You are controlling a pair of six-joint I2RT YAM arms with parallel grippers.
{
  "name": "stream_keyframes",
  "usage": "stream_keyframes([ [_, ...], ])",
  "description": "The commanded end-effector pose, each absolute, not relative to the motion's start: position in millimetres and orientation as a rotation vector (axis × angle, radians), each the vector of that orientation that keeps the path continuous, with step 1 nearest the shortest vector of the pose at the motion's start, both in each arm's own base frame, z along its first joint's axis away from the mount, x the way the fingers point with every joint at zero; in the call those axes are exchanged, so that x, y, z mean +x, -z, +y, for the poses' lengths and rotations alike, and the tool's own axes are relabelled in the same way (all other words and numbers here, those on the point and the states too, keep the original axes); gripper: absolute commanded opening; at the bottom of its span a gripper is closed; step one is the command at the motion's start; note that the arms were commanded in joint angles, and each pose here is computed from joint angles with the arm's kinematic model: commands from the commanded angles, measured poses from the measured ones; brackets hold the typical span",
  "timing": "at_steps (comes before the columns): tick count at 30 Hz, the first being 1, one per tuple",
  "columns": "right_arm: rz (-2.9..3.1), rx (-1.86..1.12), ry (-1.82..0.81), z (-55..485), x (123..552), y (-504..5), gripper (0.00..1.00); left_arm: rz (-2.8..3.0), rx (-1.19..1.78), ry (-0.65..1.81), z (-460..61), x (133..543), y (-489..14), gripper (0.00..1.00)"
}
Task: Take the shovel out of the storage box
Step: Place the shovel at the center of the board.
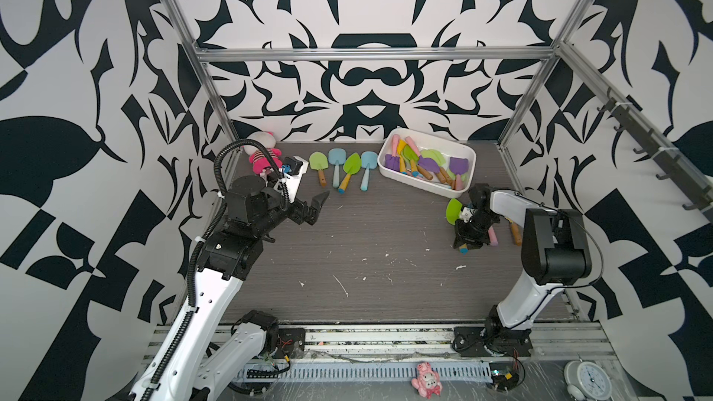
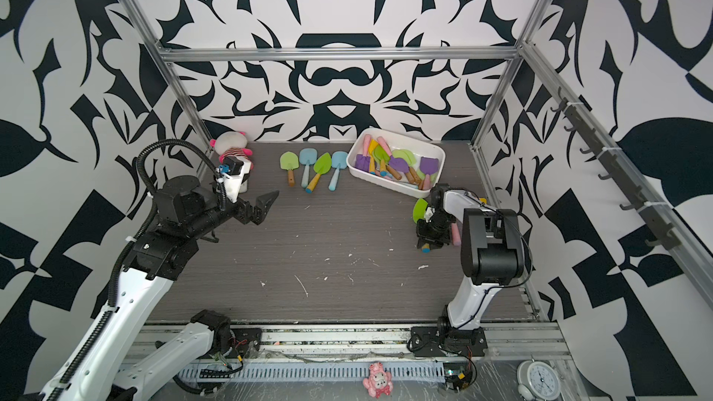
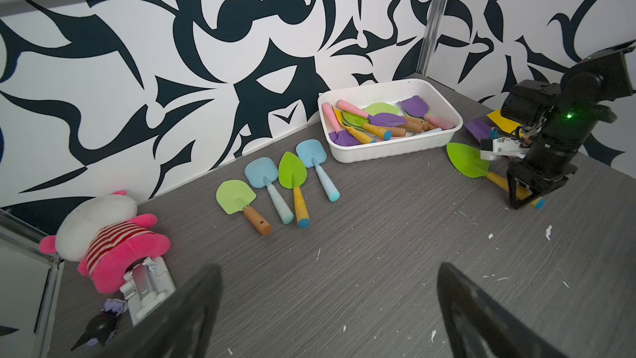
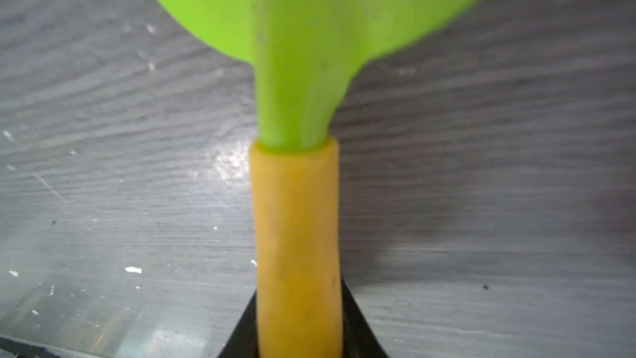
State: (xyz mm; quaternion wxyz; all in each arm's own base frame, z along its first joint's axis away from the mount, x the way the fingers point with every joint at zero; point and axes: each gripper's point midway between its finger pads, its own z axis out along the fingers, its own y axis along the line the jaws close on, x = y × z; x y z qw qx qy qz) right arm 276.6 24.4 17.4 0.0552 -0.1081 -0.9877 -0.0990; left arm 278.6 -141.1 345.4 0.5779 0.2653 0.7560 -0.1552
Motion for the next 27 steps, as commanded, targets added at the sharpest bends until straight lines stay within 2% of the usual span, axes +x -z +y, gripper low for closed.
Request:
stream_keyframes([
  [1, -3.005, -0.342, 0.197, 11.0, 278.6, -18.2, 0.38, 1.779, 0.612, 0.362, -138.8, 276.4, -341.9, 0.99],
  [13, -3.031, -0.354, 0.208, 11.0, 291.9, -24.4, 0.39, 1.778, 0.596, 0.365, -137.8, 276.6, -344.5, 0.99],
  [17, -3.069, -0.376, 0.282, 18.1, 299.3, -34.4, 0.45, 1.776, 0.595, 0.359, -137.2, 276.9, -345.7, 0.99],
  [23, -3.234, -0.402, 0.376, 22.5, 321.7, -74.9, 0.53, 1.772, 0.593, 0.349, -135.8, 276.8, -348.2, 1.00],
  [27, -3.429, -0.407, 0.408, 19.6, 346.4, -123.5, 0.59, 1.763, 0.597, 0.335, -135.0, 278.1, -351.1, 0.99],
])
